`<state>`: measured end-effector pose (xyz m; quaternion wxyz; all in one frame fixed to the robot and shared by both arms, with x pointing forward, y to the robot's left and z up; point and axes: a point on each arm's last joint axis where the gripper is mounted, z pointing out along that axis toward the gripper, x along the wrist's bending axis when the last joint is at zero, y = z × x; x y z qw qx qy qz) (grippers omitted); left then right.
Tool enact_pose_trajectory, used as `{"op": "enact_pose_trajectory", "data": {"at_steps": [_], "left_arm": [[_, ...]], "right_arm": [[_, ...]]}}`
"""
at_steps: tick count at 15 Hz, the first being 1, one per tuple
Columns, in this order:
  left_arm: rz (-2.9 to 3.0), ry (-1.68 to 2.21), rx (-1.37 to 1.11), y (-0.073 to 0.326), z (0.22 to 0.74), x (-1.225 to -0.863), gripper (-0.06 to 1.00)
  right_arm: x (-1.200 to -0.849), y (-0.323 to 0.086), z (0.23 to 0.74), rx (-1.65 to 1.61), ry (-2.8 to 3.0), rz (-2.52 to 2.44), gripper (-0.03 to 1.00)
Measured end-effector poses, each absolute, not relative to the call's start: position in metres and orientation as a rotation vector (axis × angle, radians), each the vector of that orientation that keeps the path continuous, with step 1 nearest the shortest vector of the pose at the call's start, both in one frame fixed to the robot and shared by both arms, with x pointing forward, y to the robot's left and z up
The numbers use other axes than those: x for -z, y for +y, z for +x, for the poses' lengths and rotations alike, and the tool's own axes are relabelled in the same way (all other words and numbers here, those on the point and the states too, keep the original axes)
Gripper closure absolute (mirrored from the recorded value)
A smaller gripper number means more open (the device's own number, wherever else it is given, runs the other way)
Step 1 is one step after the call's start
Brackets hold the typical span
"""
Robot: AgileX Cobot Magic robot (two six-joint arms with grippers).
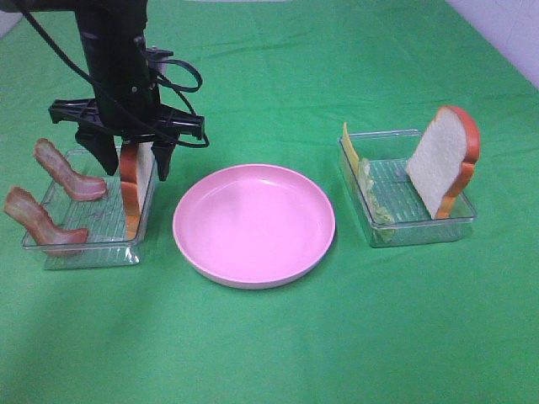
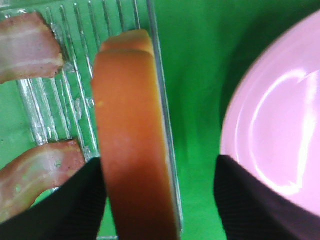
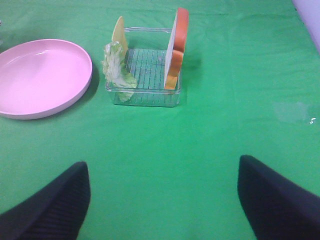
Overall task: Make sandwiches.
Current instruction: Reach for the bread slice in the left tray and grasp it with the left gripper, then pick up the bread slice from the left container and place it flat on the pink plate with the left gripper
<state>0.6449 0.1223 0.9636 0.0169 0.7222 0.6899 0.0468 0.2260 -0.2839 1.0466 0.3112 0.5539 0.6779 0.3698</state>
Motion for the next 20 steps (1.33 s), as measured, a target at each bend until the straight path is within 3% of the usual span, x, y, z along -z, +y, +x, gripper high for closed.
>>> {"op": "enact_pose_trajectory", "data": {"at_steps": [1,2,4,10,11,14,18,20], "left_arm": [[2.245,2.144,-0.145,0.122,0.645,-0.964,0.37],[2.245,2.155,-0.17,0.124,0.645,-0.964,0.54],[2.25,2.159,-0.186,0.125,0.646,-0.964,0.73],[2.203,2.11,-0.214,0.126,0.642,-0.994,0.73],[2.149,2.037,-0.177,0.134,0.637,-1.028,0.73],[2.032,1.854,0.083,0.164,0.635,-1.068,0.73],[1.988,1.606,0.312,0.172,0.641,-1.066,0.73],[1.989,1.521,0.449,0.165,0.642,-1.043,0.73]], "right_arm": [[-1.047,-0.284,0.226,-0.976,1.79,1.462,0.2],[-1.047,-0.284,0.226,-0.976,1.79,1.462,0.2],[-1.047,-0.284,0.226,-0.976,1.79,1.462,0.2],[-1.047,-0.284,0.226,-0.976,1.79,1.462,0.2],[-1.047,-0.284,0.226,-0.976,1.79,1.462,0.2],[-1.047,-0.284,0.226,-0.976,1.79,1.462,0.2],[-1.047,-0.284,0.226,-0.976,1.79,1.462,0.2],[-1.047,-0.284,0.226,-0.976,1.79,1.462,0.2]]}}
